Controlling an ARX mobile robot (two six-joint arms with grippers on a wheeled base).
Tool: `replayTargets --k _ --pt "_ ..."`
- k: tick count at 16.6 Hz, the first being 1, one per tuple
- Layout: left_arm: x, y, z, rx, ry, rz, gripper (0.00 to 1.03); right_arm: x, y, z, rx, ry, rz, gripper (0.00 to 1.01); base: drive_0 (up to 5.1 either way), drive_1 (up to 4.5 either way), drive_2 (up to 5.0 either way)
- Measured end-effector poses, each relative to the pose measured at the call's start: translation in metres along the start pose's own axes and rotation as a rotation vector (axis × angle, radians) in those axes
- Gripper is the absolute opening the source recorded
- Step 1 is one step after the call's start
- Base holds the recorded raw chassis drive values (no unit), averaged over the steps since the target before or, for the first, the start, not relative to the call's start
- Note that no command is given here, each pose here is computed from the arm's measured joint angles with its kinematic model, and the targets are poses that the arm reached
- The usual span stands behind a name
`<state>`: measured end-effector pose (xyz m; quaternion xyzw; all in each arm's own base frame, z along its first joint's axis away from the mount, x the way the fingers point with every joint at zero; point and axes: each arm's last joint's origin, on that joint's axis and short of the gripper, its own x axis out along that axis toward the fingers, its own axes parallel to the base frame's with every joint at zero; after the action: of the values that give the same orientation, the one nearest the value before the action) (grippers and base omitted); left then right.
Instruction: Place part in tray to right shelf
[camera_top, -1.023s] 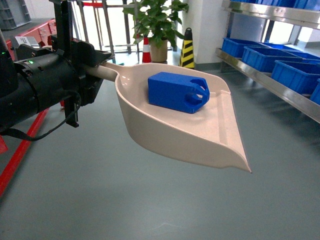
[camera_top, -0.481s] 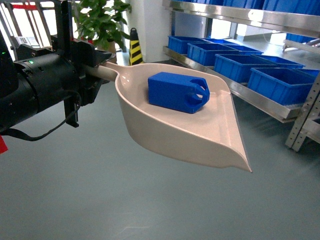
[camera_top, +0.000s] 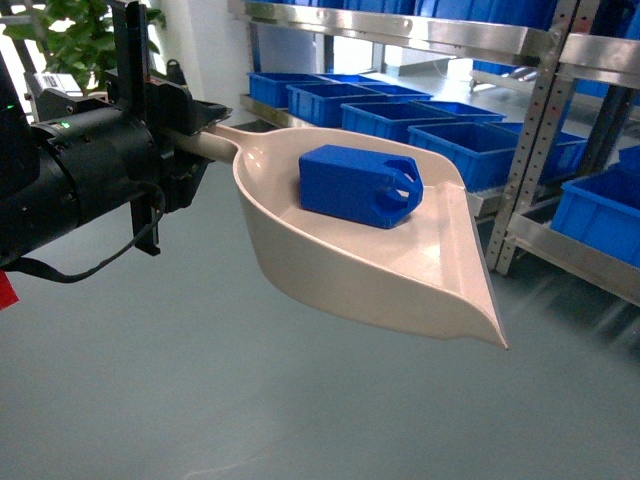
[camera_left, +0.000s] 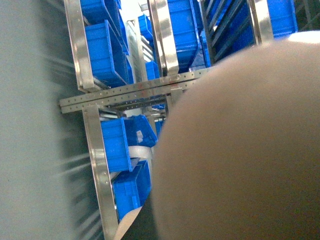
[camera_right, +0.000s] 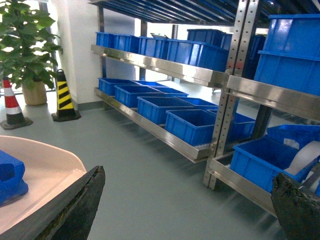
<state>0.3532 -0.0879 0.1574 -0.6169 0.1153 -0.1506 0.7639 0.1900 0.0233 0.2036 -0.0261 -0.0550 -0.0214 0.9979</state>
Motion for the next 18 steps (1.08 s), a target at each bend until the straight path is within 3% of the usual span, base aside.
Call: replayTargets --k 18 --pt "0.0 -0.0001 0.0 0.0 0.0 -0.001 0.13 0.0 0.0 0.0 0.0 0.0 0.0 0.98 -1.5 -1.54 -1.5"
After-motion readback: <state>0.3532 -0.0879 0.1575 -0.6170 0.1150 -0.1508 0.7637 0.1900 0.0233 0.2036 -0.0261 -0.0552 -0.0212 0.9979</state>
